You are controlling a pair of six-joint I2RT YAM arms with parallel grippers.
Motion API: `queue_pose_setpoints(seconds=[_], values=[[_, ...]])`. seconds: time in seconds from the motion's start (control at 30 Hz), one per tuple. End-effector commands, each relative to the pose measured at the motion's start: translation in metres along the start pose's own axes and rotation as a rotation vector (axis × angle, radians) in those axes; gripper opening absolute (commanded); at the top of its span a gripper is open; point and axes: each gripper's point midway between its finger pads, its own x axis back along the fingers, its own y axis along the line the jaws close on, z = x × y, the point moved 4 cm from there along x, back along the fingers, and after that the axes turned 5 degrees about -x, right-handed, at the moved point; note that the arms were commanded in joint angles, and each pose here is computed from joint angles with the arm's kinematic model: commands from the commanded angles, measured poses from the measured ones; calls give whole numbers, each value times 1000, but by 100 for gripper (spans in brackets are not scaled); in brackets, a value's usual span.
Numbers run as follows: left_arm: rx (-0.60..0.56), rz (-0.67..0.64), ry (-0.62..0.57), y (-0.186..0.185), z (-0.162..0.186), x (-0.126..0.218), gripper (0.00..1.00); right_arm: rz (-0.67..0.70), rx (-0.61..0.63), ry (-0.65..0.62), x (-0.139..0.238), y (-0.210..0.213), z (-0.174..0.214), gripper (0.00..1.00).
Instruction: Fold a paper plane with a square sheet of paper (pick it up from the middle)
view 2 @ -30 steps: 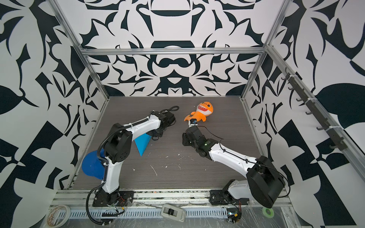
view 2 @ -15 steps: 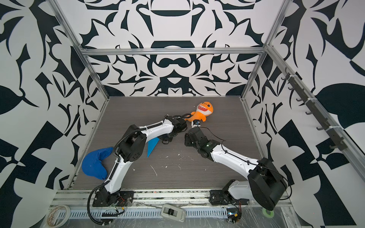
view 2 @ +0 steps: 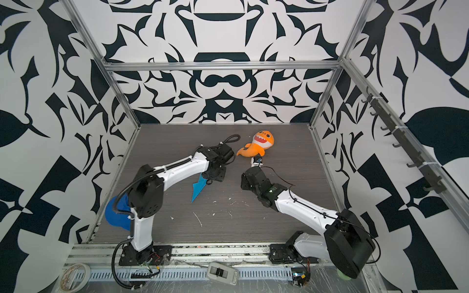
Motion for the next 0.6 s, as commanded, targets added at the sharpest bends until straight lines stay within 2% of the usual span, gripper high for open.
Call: queue_pose_setpoints(seconds=[0.0,0.13,0.33,0.47,0.57], values=[[57,232,-79,-13,-5,39,54,-34,-30,-37,2,6,-9,54],[129,308,-141,14,7,50,54,-97,-17,20,-5,17,-3,54],[251,296,-123,63,44,24,47,-185,11,128,-20,38,8,54],[256,295,-101,69,62,6,42,-218,-3,180,-30,46,15,53],[257,292,-82,69,68,-4,34,-231,-19,204,-36,49,19,53]])
